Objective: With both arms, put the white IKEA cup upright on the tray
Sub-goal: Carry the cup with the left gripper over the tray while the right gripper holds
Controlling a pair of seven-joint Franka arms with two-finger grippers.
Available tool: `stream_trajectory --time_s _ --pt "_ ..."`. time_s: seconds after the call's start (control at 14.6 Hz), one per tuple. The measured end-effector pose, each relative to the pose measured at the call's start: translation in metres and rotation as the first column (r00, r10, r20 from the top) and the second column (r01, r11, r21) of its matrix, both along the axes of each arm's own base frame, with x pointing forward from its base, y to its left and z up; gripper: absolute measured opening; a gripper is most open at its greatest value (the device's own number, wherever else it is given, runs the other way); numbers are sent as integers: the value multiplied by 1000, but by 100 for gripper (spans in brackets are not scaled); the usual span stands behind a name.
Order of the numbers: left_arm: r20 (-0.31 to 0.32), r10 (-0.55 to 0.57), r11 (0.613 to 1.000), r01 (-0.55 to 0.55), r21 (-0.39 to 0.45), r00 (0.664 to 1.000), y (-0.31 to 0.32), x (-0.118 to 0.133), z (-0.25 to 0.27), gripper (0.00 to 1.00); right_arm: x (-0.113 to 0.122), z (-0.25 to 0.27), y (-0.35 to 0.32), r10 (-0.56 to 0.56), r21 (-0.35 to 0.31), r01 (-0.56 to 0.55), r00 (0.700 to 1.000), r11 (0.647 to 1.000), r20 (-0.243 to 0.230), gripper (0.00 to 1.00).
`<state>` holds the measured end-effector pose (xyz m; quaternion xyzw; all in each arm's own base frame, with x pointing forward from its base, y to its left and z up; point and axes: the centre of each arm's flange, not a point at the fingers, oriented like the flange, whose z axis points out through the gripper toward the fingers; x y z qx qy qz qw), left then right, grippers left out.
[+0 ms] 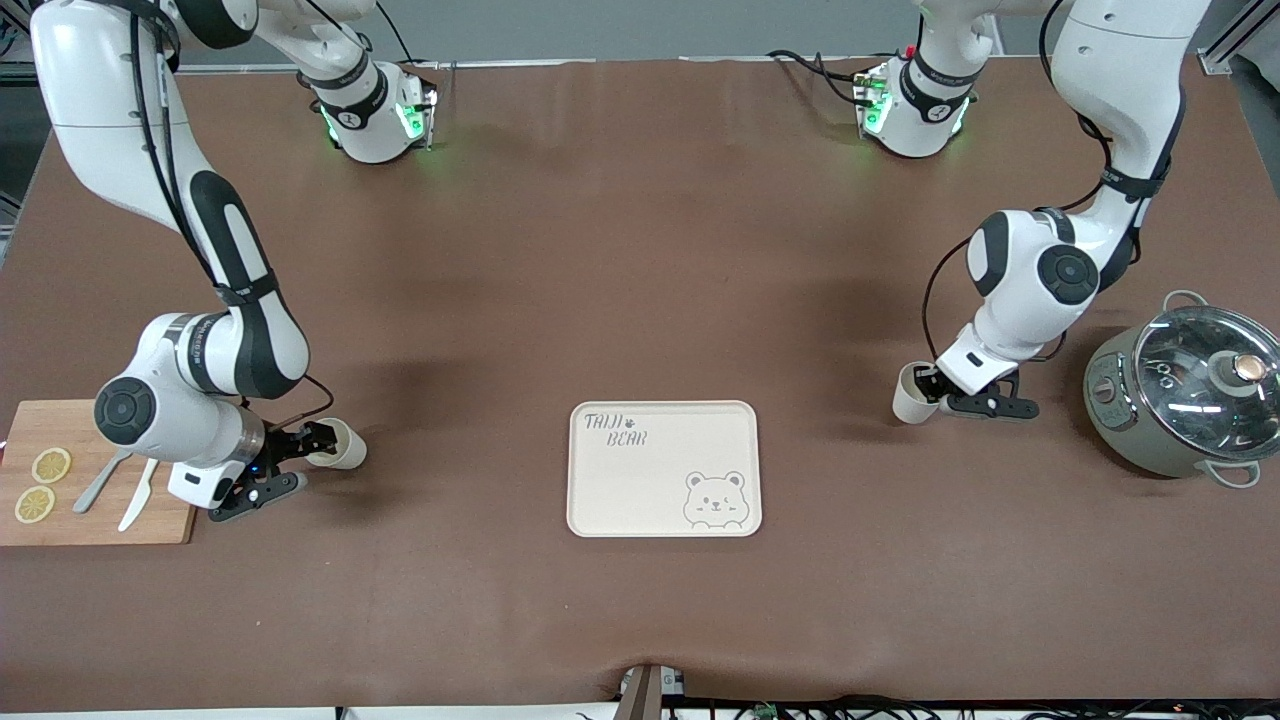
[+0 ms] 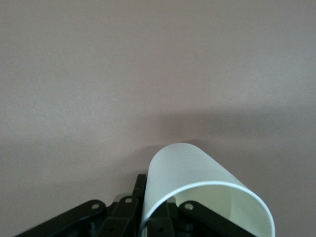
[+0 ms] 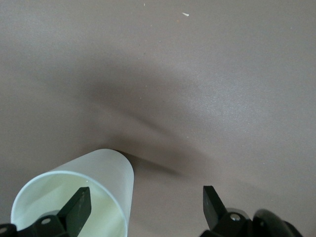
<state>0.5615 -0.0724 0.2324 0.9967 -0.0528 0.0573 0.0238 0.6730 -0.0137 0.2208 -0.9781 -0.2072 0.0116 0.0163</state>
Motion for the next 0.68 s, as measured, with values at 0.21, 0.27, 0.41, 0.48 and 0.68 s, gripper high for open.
stream_trajectory --time_s 0.21,0.27,0.41,0.48,0.68 --pt "-64 74 997 -75 -26 995 -44 27 42 4 0 0 1 2 0 -2 1000 1000 0 100" --pt "-73 103 994 -106 -34 992 -62 35 55 4 0 0 1 3 1 -3 1000 1000 0 95" --pt "-76 155 986 -159 -49 985 -96 44 70 4 0 0 2 7 1 -7 1000 1000 0 88" --pt "-76 177 982 -181 -56 981 -113 46 71 4 0 0 2 8 1 -8 1000 1000 0 77" --pt "-90 234 968 -241 -74 968 -168 50 60 4 0 0 3 10 2 -10 1000 1000 0 47"
